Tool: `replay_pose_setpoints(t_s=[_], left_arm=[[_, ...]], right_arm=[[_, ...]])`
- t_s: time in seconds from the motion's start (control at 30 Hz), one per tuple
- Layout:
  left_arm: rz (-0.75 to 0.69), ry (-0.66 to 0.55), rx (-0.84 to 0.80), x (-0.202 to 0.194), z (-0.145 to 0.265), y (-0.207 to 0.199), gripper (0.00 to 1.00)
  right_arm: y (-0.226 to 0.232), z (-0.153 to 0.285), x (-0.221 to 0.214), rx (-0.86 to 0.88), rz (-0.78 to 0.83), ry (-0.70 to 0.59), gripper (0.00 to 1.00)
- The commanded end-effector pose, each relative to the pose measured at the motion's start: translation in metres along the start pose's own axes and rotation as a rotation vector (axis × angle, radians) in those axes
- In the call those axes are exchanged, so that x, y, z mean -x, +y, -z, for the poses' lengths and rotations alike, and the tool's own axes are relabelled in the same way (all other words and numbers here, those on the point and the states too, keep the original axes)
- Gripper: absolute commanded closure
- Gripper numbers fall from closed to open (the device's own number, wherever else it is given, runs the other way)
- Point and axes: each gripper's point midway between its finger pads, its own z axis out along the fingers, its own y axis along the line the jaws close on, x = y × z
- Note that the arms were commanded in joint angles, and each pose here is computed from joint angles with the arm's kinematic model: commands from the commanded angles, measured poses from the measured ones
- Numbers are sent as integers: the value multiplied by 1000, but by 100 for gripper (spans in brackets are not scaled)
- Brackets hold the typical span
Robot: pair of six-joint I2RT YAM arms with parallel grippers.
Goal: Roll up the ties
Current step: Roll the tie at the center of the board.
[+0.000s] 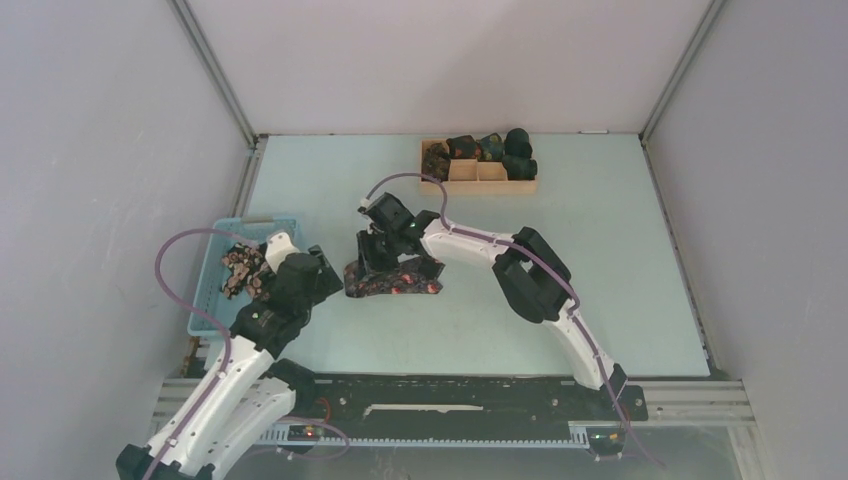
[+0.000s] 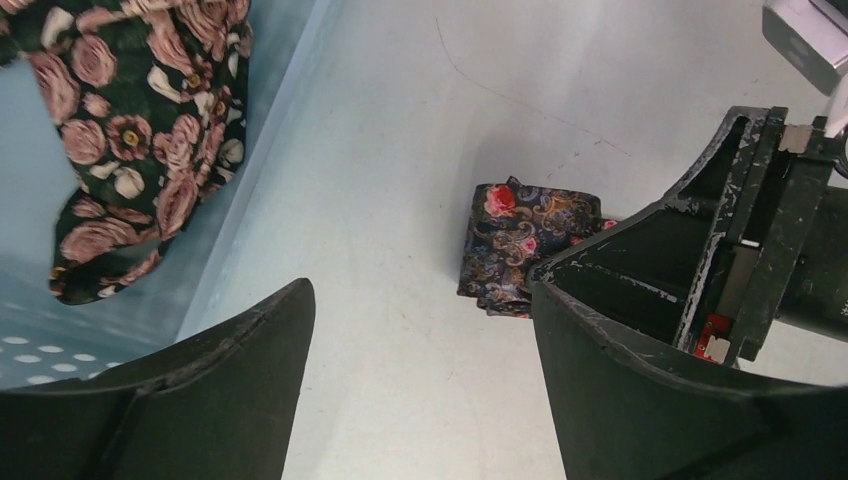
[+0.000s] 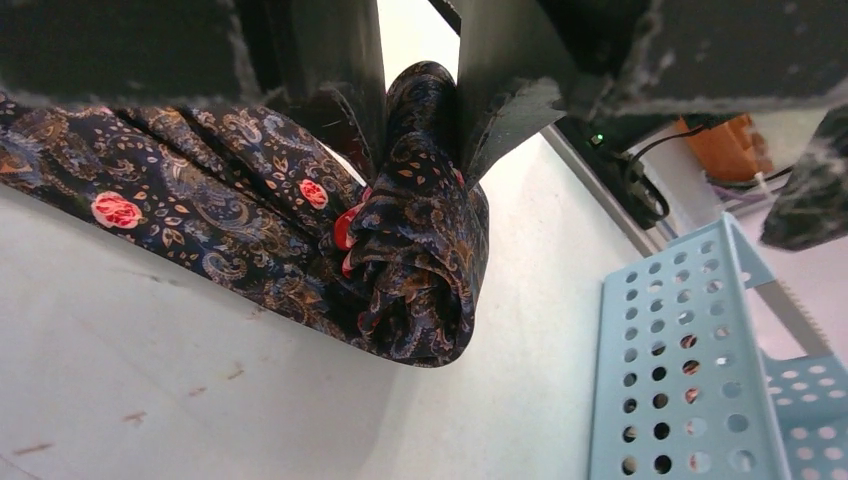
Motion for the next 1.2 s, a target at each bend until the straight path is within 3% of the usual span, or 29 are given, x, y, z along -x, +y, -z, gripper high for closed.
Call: replay_pose_setpoints(t_s=[0.0,0.23,0.63,0.87,1.17], left_arm=[[87,34,-103,-3,-8,-15,16],[149,95,-188,-18,-19,-25,21],[131,233,-254,-54,-52,-48,26],[123,254,-245,-66,-66,-49,28],[89,289,-235,-80,-85,-49,37]], right_arm=[[12,-8,10,180,4,-23,72],[-7,-16,8,288,-40,-35,70],[-31,-7,3,261,-46,-42,63],[-33,-6,-1,268,-47,-35,63],[-38,-6,-5,264,-54,-26,63]])
